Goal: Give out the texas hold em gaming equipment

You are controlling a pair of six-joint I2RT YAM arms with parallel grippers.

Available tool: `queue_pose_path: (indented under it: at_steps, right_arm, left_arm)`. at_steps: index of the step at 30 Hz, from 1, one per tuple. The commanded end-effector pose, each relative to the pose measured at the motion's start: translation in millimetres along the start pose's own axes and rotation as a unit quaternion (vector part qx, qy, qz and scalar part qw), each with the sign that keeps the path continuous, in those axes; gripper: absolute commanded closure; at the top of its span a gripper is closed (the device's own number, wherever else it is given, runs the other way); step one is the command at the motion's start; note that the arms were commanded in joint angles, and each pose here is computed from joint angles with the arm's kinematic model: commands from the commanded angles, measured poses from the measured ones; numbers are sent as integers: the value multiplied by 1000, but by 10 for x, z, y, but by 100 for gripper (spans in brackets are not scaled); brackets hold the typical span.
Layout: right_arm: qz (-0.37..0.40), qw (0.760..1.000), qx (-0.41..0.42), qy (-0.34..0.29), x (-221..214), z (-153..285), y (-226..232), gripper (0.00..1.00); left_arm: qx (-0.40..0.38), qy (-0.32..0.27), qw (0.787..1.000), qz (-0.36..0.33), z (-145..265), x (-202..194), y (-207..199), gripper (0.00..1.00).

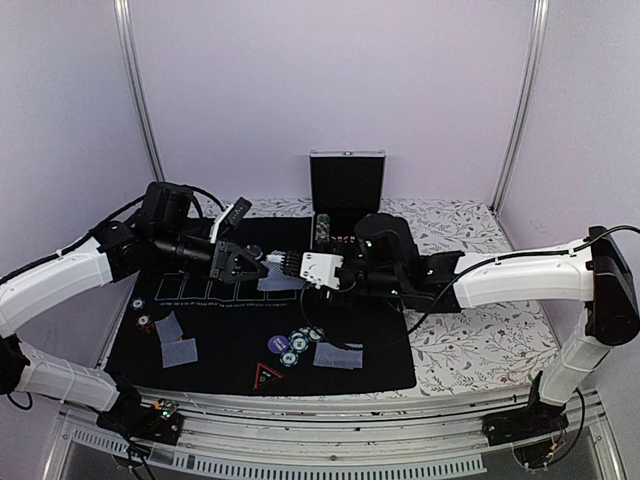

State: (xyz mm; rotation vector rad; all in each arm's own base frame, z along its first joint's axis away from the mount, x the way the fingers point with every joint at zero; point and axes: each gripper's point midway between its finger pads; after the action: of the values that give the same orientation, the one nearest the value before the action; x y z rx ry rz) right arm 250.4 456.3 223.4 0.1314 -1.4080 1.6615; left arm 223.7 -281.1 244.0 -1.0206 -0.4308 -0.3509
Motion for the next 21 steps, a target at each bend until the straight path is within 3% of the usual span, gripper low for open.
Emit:
queue_pose_path:
  at_steps: [1, 13, 21]
  right_arm:
    - [-13, 1000, -23, -9, 31, 26, -157, 46]
    - [-23, 999, -22, -7, -21, 52, -171, 46]
    - [-20, 1000, -23, -8, -14, 63, -176, 46]
  left_arm:
    - [-14, -5, 1000, -15, 53, 42, -86, 100]
    - [-24, -4, 999, -21, 33, 94, -135, 100]
    - [-15, -5, 1000, -19, -36, 151, -71, 85]
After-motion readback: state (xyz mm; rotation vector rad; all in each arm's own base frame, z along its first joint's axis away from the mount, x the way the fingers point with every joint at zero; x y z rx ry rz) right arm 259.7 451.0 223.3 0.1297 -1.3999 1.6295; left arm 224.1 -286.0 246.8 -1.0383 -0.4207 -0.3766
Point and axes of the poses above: each gripper's point midway between its finger pads, its own z axis back along the fingers, its own y axis along the line the jaws close on, x = y × z, and after that the axes turned 10 degrees about z, right-handed
